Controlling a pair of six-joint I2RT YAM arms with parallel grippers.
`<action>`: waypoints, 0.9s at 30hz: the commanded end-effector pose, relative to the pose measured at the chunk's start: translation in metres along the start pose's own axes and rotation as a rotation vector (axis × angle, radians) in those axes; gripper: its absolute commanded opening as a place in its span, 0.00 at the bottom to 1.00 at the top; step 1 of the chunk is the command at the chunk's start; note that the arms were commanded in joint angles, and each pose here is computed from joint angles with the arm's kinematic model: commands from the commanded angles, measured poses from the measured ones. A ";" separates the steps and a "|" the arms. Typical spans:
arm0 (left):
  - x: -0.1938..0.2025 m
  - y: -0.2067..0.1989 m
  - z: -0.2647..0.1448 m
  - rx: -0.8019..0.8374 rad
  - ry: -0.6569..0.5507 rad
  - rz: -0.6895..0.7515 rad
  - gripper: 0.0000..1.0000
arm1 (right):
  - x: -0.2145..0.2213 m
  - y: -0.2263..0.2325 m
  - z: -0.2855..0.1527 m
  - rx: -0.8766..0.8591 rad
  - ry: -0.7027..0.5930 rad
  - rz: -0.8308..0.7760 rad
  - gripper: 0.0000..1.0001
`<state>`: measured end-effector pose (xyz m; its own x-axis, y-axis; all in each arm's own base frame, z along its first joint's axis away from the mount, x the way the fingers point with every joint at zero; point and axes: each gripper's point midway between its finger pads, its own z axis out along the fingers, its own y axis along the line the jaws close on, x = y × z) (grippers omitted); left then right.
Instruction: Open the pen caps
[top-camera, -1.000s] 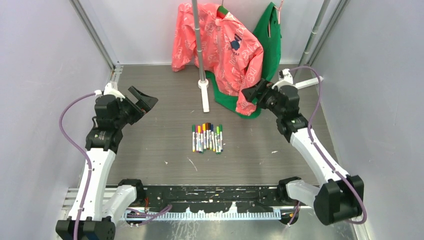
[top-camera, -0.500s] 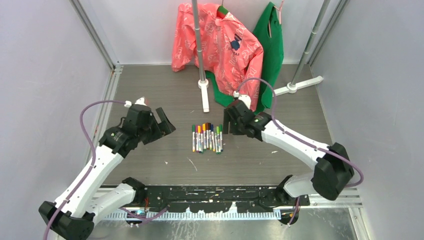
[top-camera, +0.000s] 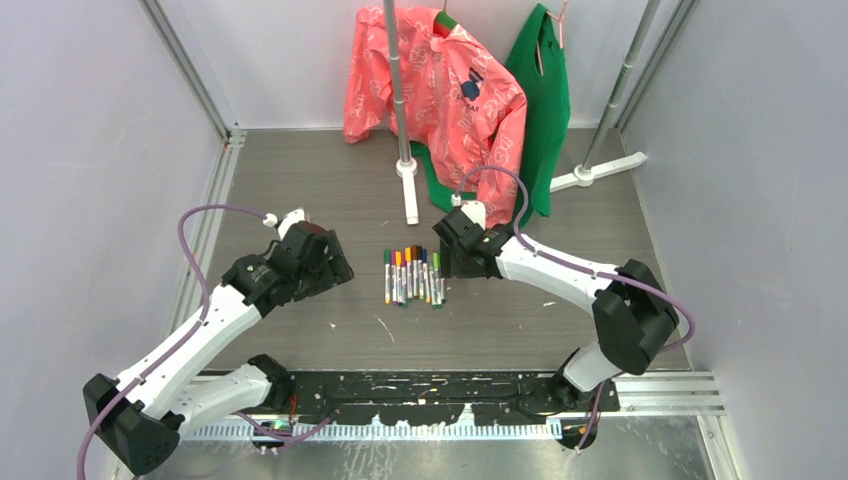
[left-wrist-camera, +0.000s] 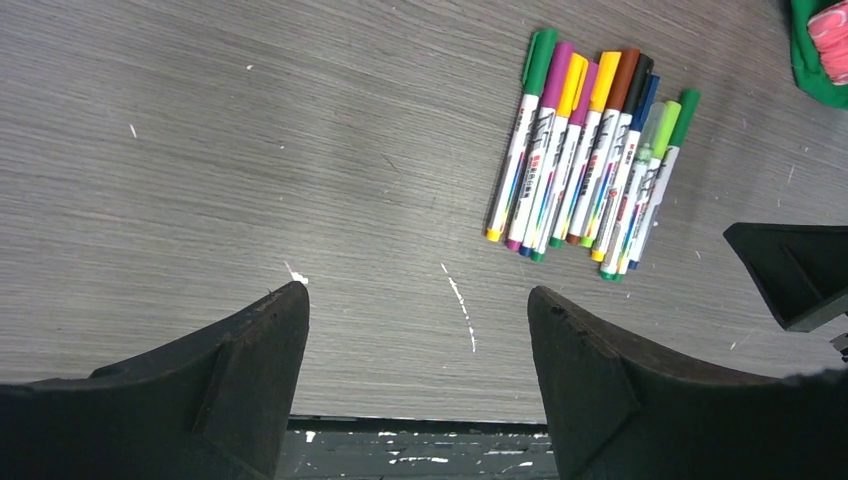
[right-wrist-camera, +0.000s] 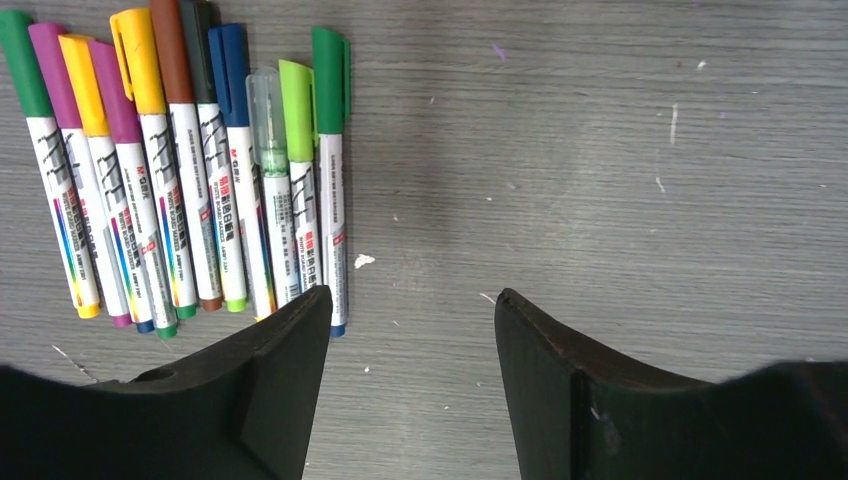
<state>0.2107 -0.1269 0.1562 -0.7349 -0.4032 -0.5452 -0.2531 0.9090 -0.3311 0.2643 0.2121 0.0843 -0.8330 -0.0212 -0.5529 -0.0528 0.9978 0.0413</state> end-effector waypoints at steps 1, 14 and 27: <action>-0.008 -0.001 0.000 -0.021 -0.051 -0.024 0.80 | -0.005 0.019 0.007 -0.071 -0.015 0.001 0.65; -0.012 -0.001 -0.002 -0.008 -0.095 -0.028 0.78 | -0.001 0.028 0.034 -0.091 0.044 -0.025 0.64; -0.015 -0.003 -0.001 0.001 -0.115 -0.034 0.77 | 0.011 0.031 0.059 -0.069 0.118 -0.073 0.61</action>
<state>0.2126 -0.1223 0.1561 -0.7000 -0.4084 -0.5859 -0.2709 0.9109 -0.3113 0.2736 0.2356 0.0237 -0.8953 -0.0961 -0.4349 -0.1297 0.9904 0.0480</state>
